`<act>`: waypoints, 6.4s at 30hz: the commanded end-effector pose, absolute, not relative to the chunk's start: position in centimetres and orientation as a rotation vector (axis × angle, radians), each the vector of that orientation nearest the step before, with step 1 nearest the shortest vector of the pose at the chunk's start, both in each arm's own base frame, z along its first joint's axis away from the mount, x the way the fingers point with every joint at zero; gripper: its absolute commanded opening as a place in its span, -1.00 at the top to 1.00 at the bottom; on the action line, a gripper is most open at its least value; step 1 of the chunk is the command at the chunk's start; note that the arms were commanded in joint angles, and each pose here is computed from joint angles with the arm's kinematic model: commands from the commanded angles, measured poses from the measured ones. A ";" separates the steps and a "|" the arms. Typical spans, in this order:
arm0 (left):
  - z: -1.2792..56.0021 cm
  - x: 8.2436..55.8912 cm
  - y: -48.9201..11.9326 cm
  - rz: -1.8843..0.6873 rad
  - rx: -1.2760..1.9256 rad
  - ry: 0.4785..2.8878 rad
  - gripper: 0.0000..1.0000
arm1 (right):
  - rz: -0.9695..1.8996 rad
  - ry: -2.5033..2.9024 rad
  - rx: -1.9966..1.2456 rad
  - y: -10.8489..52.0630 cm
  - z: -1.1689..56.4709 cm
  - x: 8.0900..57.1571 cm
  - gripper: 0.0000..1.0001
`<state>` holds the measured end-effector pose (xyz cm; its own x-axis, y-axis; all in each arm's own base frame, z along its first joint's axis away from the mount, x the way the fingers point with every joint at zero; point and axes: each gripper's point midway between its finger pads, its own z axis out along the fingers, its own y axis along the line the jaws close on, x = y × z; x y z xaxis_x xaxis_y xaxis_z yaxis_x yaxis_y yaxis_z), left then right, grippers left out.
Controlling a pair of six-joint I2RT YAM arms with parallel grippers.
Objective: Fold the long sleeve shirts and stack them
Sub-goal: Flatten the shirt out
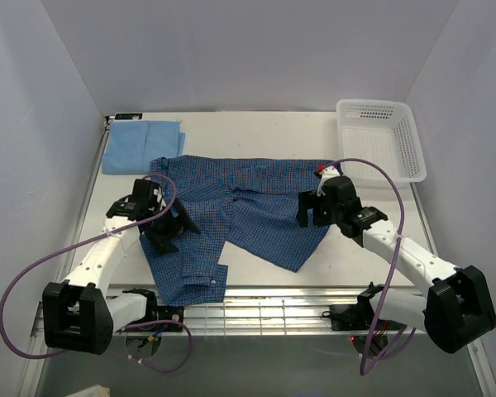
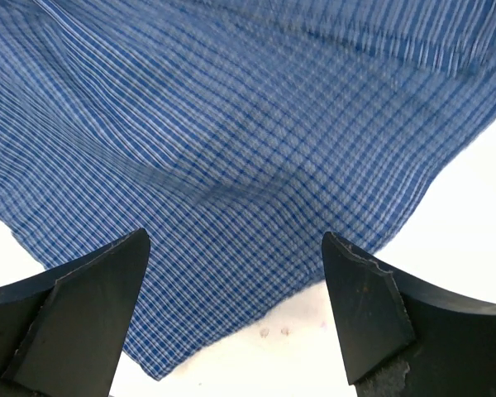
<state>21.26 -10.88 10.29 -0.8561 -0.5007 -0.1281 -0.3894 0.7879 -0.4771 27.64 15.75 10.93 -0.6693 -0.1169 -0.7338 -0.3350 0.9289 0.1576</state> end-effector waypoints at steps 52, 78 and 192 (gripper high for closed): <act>14.3 26.4 -16.2 -0.903 -0.421 2.637 1.00 | 0.294 2.461 -0.139 14.3 5.6 25.8 -0.84; 34.6 61.3 -14.9 -0.725 -0.315 1.757 1.00 | 0.160 2.627 -0.270 12.8 0.8 21.4 0.82; 1.8 20.1 -20.5 -0.993 -0.320 2.967 -0.96 | -0.419 1.981 -0.669 18.1 12.4 60.4 -0.81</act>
<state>20.92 -22.14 3.97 -0.9770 -0.1960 0.0842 -0.1991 0.6961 -0.6898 58.65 17.48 7.43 -0.4521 -0.6459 -0.6152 -0.3318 0.7620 -0.5561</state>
